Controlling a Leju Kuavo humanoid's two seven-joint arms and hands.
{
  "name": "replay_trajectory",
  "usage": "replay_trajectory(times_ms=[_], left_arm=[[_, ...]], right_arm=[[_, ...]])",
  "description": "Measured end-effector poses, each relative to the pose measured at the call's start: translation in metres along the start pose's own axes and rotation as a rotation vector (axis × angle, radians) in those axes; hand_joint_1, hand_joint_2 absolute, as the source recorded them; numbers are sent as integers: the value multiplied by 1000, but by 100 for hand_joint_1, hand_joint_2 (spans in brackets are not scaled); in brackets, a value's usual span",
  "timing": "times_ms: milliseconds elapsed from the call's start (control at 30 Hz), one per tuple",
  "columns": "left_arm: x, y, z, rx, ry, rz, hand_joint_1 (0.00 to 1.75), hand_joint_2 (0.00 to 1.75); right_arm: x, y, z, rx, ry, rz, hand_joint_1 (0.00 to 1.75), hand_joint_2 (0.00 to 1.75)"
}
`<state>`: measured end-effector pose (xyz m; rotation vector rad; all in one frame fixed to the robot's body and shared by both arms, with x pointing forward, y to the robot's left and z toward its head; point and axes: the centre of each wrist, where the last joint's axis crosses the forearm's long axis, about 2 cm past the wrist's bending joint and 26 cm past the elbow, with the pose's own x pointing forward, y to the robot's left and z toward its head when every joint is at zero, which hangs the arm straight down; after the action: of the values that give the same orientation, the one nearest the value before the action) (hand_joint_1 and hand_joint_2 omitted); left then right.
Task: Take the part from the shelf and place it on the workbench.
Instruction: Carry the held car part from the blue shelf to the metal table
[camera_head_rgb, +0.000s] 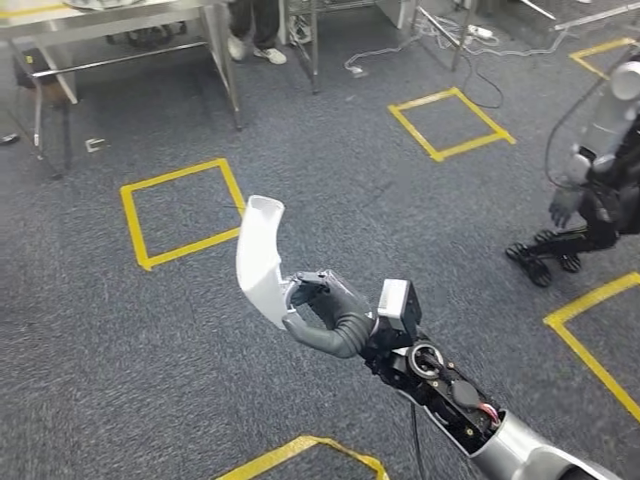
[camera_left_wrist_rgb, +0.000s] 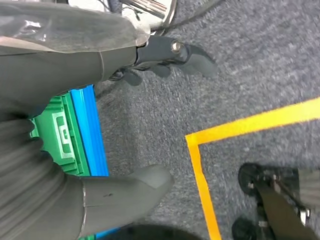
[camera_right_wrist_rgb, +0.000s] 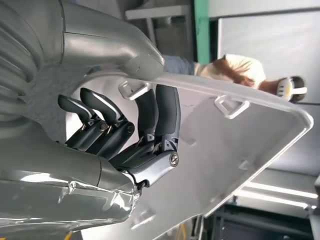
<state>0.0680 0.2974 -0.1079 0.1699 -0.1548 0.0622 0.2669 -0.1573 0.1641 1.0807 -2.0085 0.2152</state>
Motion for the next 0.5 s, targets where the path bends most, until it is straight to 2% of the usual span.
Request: replay_trajectory(times_ms=[500], left_arm=[[-3,-1,0,6,20,20,0,175]], right_arm=[[0,1,1,27,10,-19,175,175]])
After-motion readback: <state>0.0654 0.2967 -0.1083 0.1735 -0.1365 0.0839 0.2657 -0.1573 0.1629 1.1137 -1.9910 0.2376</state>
